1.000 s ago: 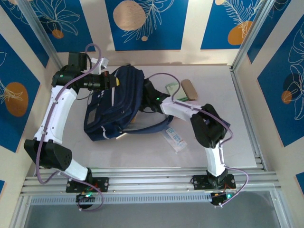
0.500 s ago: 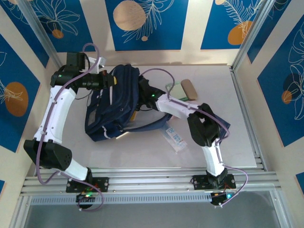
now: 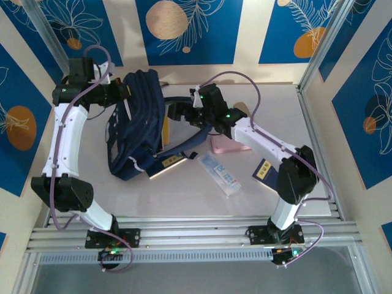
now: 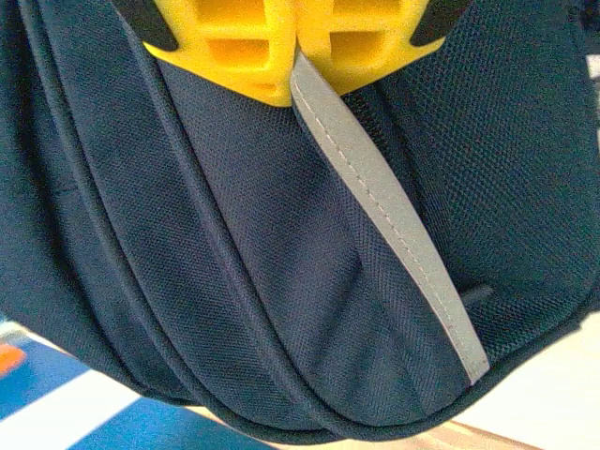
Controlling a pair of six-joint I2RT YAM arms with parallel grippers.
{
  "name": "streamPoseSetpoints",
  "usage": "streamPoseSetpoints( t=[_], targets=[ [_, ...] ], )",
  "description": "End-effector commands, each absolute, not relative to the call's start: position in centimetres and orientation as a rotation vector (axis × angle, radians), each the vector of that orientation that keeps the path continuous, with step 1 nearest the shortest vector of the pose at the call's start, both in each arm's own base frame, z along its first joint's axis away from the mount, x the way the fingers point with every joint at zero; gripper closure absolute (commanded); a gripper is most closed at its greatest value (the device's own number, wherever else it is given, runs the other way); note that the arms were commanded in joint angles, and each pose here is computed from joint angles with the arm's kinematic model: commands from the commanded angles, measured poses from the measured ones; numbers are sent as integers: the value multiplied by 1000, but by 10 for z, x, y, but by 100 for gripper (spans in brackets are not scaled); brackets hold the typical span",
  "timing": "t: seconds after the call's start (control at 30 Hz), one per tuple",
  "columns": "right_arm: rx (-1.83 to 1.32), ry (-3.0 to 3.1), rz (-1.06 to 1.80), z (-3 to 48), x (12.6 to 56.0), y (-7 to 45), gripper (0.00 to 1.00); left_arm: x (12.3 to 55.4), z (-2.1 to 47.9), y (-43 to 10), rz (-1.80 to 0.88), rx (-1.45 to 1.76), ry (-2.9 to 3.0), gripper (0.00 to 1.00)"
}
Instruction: Pack the student bag
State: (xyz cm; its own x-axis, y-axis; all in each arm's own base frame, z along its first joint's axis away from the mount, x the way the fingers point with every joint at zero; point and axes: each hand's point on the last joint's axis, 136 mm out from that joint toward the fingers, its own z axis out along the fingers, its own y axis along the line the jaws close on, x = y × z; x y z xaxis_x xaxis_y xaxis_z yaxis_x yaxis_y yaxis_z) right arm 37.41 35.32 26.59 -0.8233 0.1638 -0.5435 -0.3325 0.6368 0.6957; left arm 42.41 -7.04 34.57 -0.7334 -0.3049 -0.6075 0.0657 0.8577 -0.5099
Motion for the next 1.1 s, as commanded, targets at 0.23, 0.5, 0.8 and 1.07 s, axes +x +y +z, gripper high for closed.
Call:
streamPoseSetpoints(
  t=[0.23,0.5,0.8,1.07],
  targets=[
    [-318,2294,1006,243,326,328,8,516,395,2,-267,-260,2060,100],
    [-466,2495,977,164,306,358,14,553,309,-18,-428,-291,2226,88],
    [-388,2766,857,90,326,367,19,488,281,-37,-581,-481,2280,50],
    [-343,2870,844,56,355,367,20,365,202,-53,-731,-746,2317,48]
  ],
)
